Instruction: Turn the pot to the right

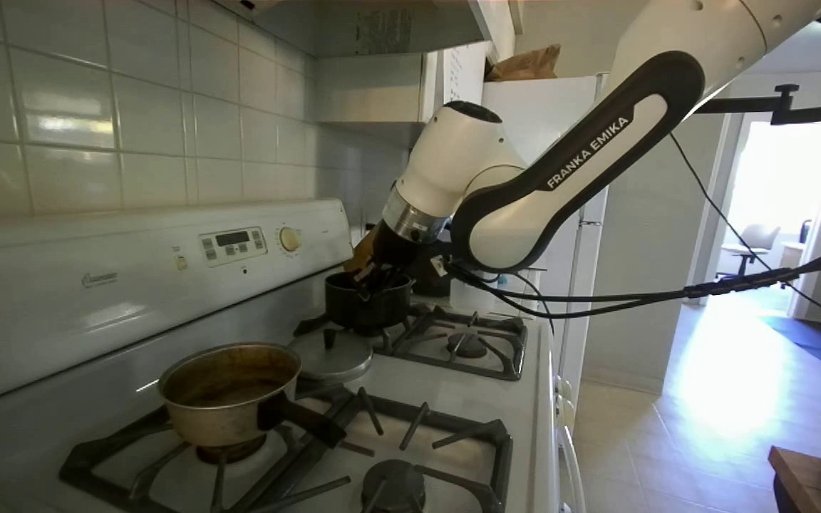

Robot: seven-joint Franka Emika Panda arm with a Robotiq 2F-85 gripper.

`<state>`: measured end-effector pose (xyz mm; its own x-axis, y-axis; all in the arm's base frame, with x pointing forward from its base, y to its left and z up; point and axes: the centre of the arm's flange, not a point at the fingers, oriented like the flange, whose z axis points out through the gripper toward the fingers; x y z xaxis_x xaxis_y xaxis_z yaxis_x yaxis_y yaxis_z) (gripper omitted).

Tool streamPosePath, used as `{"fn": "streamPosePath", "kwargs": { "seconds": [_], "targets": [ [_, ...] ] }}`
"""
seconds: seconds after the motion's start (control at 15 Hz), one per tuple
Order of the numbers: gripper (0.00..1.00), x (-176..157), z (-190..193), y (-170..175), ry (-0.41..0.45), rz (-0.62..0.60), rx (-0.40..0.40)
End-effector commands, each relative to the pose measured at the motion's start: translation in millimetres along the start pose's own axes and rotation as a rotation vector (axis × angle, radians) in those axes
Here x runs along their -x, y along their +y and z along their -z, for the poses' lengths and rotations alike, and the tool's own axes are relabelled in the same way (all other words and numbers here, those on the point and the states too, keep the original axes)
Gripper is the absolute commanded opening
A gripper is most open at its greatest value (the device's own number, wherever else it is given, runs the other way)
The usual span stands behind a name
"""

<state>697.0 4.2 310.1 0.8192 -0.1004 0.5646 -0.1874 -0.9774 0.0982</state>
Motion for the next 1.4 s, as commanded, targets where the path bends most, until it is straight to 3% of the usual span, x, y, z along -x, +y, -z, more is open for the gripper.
{"fn": "streamPosePath", "kwargs": {
  "seconds": [0.0,0.67,1.33],
  "targets": [
    [0.0,-7,-16,-13,0.025,-0.018,-0.009],
    [0.0,-31,-53,-16,0.106,-0.029,0.065],
    [0.0,-41,-87,10,0.135,-0.066,0.169]
  ]
}}
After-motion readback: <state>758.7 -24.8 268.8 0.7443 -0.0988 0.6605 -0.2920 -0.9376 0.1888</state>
